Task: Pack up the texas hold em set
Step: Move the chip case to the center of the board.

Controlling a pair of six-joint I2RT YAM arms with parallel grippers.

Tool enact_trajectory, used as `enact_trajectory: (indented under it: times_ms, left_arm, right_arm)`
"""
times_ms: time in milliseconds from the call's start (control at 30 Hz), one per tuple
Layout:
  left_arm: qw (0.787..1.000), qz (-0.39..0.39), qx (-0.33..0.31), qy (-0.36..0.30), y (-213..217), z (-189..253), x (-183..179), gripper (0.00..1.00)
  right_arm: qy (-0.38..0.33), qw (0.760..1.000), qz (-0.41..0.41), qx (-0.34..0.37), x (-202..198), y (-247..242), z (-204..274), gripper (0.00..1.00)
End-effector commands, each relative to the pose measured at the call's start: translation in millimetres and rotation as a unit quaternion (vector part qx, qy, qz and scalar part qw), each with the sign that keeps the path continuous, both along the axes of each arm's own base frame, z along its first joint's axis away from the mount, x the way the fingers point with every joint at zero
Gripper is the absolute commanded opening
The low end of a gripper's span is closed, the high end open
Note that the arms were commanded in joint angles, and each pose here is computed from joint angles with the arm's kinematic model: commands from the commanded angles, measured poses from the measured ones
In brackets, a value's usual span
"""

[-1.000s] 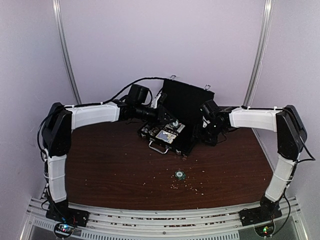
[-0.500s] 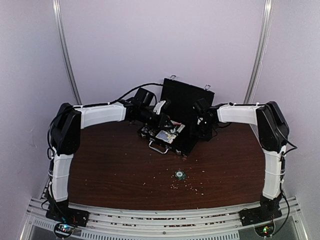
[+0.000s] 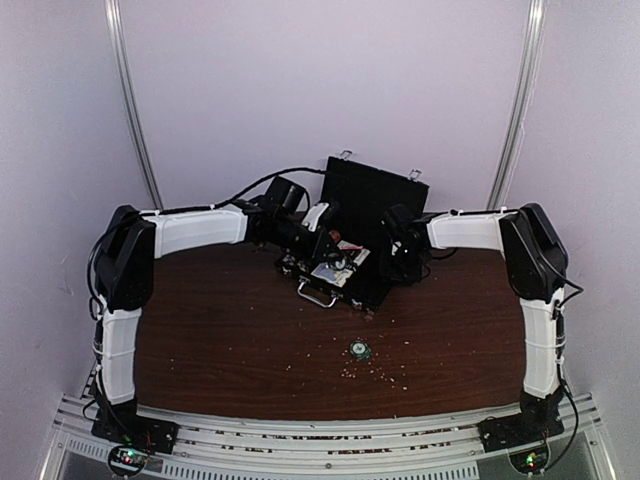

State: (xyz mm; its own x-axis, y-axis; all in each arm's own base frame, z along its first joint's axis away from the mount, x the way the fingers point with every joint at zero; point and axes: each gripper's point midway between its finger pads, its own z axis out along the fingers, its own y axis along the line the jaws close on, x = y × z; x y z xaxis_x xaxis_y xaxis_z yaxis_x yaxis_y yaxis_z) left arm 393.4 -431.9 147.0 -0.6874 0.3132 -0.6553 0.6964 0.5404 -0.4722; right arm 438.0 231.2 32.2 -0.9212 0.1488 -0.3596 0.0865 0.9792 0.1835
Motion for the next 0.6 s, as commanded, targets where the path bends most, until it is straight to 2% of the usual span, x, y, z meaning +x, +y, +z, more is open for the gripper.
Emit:
enact_trajectory:
  times_ms: [0, 200, 567]
  left_arm:
    - [0.998, -0.003, -0.019, -0.057, 4, 40, 2, 0.00]
    - [0.998, -0.002, -0.011, -0.066, 10, 42, -1, 0.00]
    - [0.997, 0.000, 0.018, -0.081, 35, 36, -19, 0.00]
  right_arm:
    - [0.004, 0.999, 0.033, -0.013, 4, 2, -12, 0.25]
    - [-0.002, 0.994, 0.107, -0.020, -6, 20, -14, 0.14]
    - [-0.029, 0.970, 0.242, -0.020, -36, 97, -5, 0.09]
